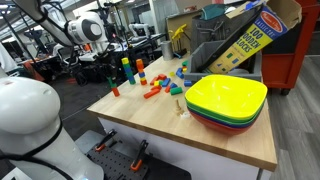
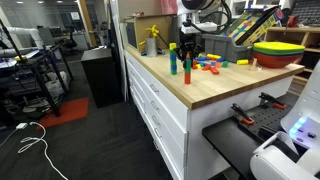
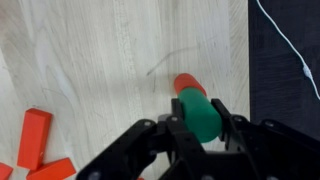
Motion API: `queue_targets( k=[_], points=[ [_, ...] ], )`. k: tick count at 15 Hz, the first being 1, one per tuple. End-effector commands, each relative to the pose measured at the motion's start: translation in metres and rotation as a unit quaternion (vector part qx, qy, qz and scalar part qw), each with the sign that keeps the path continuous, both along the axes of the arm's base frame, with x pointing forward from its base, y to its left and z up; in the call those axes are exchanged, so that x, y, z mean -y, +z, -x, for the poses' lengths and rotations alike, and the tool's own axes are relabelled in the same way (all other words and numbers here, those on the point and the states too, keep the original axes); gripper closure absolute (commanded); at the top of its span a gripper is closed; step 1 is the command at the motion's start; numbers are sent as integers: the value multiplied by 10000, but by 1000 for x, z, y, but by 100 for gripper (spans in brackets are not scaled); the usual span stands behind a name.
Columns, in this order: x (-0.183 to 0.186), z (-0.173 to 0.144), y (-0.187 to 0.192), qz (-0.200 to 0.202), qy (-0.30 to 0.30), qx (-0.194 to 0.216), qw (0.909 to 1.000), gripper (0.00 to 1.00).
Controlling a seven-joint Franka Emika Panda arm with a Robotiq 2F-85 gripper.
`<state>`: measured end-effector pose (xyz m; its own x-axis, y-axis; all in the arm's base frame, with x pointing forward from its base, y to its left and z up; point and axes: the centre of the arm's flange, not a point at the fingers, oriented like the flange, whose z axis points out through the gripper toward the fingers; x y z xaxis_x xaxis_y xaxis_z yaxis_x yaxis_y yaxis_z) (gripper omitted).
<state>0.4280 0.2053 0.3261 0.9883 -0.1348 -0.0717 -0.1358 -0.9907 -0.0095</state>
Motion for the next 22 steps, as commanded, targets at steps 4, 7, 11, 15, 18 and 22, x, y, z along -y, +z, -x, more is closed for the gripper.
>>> queue_targets(
  k=[4, 7, 11, 15, 18, 22],
  points=[
    [1, 0, 3, -1, -95, -28, 10000, 92],
    [1, 0, 3, -1, -97, -36, 9999, 92],
    [1, 0, 3, 10, -100, -40, 9999, 92],
    [2, 0, 2, 20, -112, -58, 9999, 92],
    [2, 0, 1, 21, -115, -71, 9999, 92],
    [2, 0, -1, 15, -120, -88, 9999, 92]
  ],
)
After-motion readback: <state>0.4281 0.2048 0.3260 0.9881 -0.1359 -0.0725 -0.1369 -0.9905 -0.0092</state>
